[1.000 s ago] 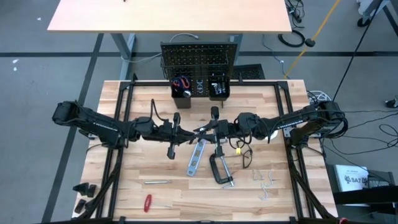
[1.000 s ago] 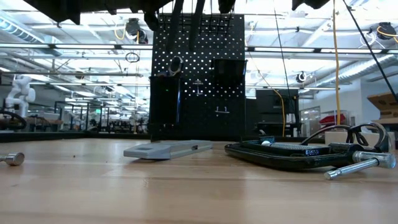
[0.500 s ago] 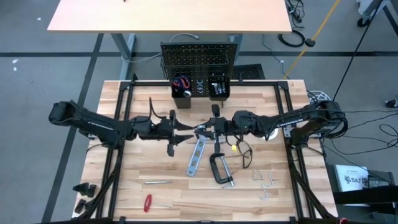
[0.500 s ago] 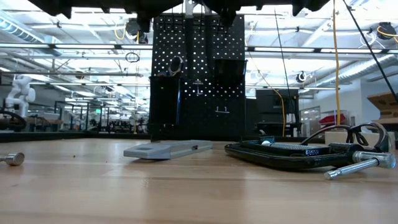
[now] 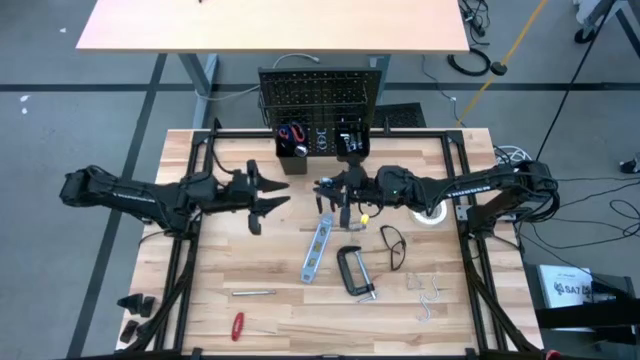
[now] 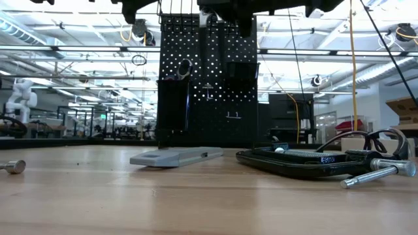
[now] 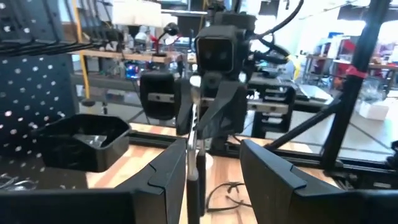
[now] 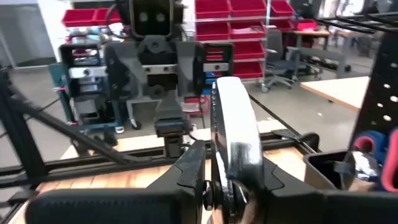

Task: Hang tools onto peg board
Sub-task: Put the slip-joint pliers into the left black bin on the peg board

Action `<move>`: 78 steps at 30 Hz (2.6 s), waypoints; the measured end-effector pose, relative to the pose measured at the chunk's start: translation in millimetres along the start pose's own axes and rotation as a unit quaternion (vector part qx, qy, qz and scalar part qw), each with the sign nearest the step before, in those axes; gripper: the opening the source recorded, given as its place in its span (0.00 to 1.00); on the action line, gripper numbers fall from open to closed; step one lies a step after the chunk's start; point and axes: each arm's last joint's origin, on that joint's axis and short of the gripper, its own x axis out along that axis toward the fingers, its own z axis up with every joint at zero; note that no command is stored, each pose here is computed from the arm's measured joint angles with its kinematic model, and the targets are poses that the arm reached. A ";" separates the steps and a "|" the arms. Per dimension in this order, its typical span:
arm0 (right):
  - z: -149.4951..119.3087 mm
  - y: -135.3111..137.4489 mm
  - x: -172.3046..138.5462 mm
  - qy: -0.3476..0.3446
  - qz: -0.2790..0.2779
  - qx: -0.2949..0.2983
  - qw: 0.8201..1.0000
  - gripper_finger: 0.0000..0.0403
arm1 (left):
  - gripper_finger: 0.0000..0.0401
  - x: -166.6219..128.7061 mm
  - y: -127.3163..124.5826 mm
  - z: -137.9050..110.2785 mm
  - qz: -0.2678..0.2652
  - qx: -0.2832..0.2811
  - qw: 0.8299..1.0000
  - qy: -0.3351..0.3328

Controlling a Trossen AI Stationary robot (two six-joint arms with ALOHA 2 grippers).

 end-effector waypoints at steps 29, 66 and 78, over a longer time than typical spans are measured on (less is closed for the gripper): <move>34.5 10.1 22.2 -0.014 0.035 -0.014 0.999 0.13 | 0.37 33.4 21.5 -16.7 -0.079 -0.025 0.996 -0.011; 23.0 10.7 33.6 -0.025 0.038 -0.004 0.999 0.13 | 0.06 71.9 20.8 -20.1 -0.088 -0.019 0.996 -0.019; 25.3 8.1 32.2 -0.025 0.031 -0.012 0.999 0.49 | 0.01 71.6 20.6 -18.5 -0.086 -0.001 0.996 -0.027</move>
